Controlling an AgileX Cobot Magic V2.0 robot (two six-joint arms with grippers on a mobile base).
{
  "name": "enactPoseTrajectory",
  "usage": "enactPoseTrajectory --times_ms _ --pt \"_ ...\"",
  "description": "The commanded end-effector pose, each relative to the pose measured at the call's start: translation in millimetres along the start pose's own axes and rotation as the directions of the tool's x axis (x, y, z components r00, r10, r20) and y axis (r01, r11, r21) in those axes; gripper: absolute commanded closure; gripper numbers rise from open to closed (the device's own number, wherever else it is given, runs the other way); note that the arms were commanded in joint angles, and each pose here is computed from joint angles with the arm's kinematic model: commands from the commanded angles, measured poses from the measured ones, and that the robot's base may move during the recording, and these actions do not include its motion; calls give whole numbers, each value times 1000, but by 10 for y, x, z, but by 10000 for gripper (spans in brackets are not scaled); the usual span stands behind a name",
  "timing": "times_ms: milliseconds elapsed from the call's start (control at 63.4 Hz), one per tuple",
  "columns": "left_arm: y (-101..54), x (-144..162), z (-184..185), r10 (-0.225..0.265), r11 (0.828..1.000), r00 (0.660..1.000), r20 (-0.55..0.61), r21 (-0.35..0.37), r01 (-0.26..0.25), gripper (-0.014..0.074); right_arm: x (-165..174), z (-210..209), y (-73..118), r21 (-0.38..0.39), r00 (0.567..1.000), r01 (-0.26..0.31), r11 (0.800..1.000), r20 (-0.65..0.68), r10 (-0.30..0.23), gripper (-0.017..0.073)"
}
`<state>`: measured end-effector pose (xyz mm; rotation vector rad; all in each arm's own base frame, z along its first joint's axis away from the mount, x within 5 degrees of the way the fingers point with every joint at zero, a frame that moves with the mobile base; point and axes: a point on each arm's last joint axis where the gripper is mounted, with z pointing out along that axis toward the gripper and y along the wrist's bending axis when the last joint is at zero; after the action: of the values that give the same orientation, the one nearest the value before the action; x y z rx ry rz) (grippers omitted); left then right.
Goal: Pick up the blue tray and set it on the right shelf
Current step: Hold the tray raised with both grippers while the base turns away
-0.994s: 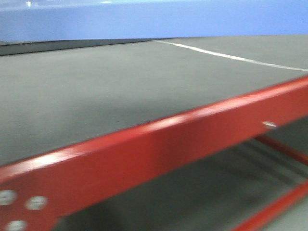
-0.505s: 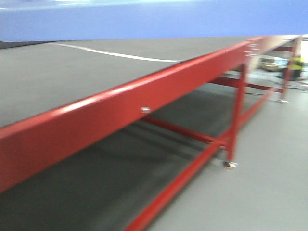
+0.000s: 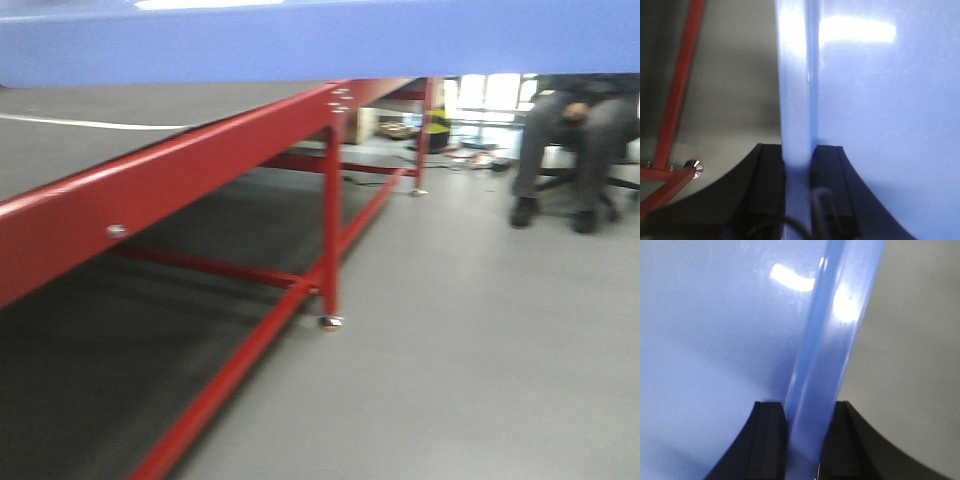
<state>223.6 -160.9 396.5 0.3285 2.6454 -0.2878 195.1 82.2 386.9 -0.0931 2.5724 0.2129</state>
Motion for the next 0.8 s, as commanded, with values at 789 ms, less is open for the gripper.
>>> enactPoseTrajectory --times_ms 789 --pt "8 70 -204 31 1000 999 -17 3 -31 642 -70 -151 -11 -9 994 41 999 101 -40 536"
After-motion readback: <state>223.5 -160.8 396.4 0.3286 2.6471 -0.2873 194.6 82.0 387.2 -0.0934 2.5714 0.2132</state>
